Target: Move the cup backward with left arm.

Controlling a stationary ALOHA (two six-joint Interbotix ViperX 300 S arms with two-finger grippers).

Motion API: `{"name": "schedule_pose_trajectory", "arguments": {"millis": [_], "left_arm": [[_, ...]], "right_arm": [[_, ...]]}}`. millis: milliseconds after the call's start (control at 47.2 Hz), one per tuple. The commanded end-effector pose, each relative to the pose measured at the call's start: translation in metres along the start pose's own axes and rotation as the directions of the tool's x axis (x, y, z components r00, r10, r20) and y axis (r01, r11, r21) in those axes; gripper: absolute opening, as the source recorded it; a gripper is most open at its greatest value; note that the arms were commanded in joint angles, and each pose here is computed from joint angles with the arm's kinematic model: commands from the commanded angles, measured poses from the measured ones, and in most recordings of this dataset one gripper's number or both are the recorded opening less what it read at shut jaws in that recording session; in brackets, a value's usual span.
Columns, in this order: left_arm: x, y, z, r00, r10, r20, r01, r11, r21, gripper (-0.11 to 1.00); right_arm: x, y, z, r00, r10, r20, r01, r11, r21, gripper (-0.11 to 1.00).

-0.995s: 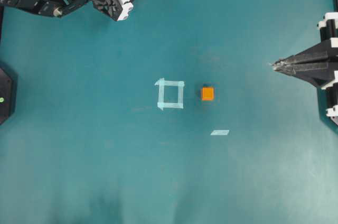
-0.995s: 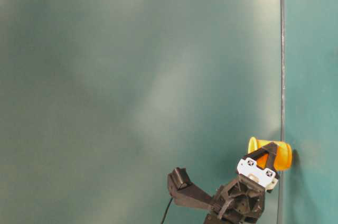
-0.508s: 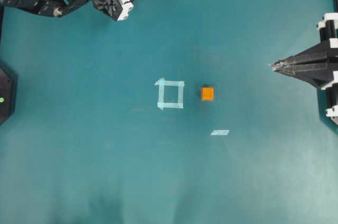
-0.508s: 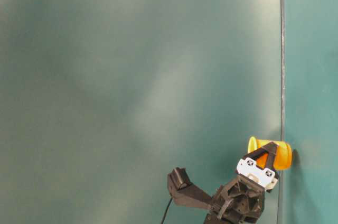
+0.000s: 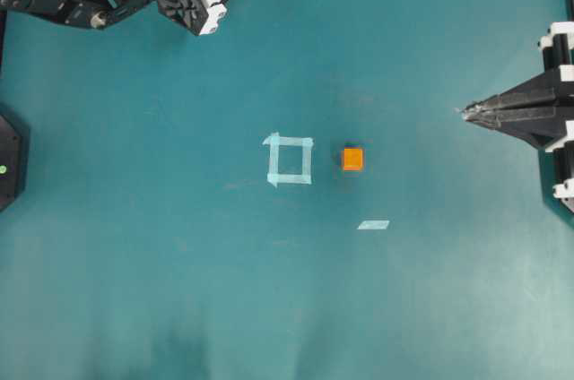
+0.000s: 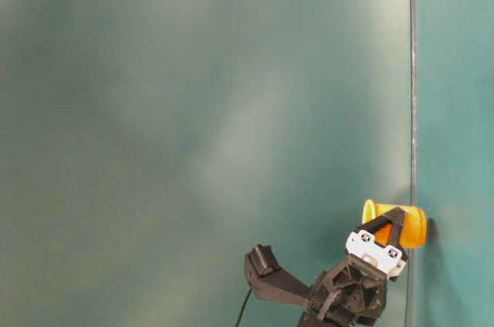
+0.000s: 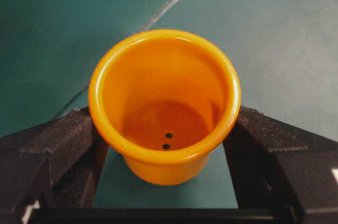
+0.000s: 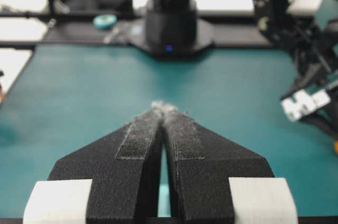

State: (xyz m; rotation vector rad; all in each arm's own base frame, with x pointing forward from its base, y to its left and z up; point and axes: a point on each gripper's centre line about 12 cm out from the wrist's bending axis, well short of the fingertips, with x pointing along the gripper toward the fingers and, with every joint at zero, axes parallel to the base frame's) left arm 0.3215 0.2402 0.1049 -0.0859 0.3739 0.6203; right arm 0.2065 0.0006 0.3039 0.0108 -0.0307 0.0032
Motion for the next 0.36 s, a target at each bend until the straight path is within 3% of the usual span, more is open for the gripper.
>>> {"name": "schedule_pose_trajectory", "arguments": {"millis": [0,339], "left_arm": [[-0.0019,0.0018,0.0141,0.999,0.004,0.043,-0.004,1.0,-0.002,0.65],[-0.002,0.0018,0.0152,0.999,0.005,0.052,-0.005,1.0,-0.002,0.65]], "right_arm": [[0.003,0.0001,0.0138,0.999,0.0,0.034,0.0,1.0,0.005,0.0],[0.003,0.0001,0.0138,0.999,0.0,0.034,0.0,1.0,0.003,0.0]]}}
